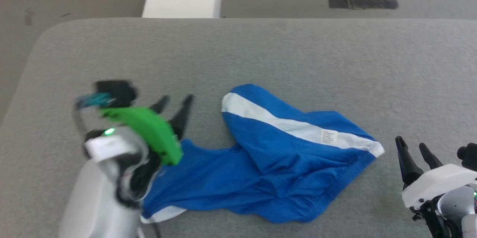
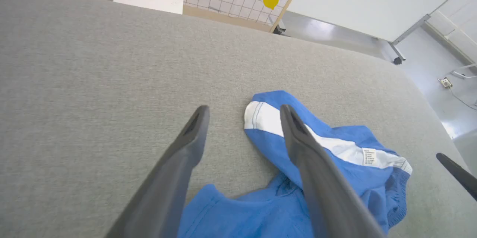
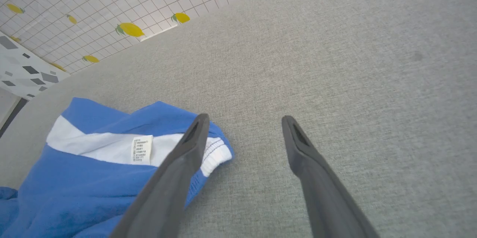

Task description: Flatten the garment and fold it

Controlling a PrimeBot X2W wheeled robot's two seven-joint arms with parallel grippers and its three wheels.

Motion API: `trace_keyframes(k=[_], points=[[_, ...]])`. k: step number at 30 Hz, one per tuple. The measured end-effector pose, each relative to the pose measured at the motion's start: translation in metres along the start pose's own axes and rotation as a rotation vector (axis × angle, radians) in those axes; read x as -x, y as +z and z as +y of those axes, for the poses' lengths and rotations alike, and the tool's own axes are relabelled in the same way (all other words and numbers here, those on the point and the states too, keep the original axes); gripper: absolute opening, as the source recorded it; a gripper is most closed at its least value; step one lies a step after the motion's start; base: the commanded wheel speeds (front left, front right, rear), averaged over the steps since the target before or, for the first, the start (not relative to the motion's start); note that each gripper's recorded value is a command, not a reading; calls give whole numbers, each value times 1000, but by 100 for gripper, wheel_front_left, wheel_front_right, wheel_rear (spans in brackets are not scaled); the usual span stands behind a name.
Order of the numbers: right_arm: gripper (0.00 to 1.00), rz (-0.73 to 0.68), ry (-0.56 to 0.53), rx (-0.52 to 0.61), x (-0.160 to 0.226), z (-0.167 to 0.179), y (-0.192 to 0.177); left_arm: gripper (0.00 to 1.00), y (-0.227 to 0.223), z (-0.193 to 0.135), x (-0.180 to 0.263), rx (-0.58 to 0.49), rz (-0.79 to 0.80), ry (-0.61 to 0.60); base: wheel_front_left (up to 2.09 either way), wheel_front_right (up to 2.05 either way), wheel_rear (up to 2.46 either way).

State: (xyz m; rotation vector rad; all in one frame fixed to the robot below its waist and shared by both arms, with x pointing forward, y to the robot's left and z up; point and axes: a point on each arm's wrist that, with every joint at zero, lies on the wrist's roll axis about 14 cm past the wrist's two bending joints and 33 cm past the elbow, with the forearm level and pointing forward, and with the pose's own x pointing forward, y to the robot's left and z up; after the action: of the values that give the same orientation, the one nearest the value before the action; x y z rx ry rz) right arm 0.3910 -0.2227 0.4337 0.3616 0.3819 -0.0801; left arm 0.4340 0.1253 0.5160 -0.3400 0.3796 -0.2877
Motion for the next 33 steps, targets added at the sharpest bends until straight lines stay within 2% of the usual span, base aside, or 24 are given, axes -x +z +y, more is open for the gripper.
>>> trace_keyframes(k=[3,6,10,13,19,20,21,22,29,33], points=[[100,-4,-27,-9,5,-10,-1,100,-22,-22,-28,-51,120,-72,0,0,0],[100,-10,-61,-22,10,-22,-3,100,-38,-27,-52,-108,195,-81,0,0,0],[100,-17,-113,-40,18,-40,-6,100,-53,-27,-77,-161,263,-83,0,0,0],[100,-5,-167,-56,23,-58,-16,100,-85,-18,-99,-216,373,-70,0,0,0],[100,12,-205,-59,25,-69,-25,100,-109,1,-111,-226,444,-6,0,0,0],[100,14,-205,-58,24,-69,-26,86,-109,2,-113,-223,446,-5,0,0,0],[100,15,-204,-58,23,-69,-26,14,-109,2,-114,-220,447,-5,0,0,0],[100,14,-199,-57,22,-67,-25,0,-110,2,-113,-209,450,-6,0,0,0],[100,17,-163,-47,12,-56,-24,0,-89,4,-106,-67,356,-3,0,0,0],[100,18,-127,-34,6,-44,-21,0,-53,8,-97,16,201,0,0,0,0]])
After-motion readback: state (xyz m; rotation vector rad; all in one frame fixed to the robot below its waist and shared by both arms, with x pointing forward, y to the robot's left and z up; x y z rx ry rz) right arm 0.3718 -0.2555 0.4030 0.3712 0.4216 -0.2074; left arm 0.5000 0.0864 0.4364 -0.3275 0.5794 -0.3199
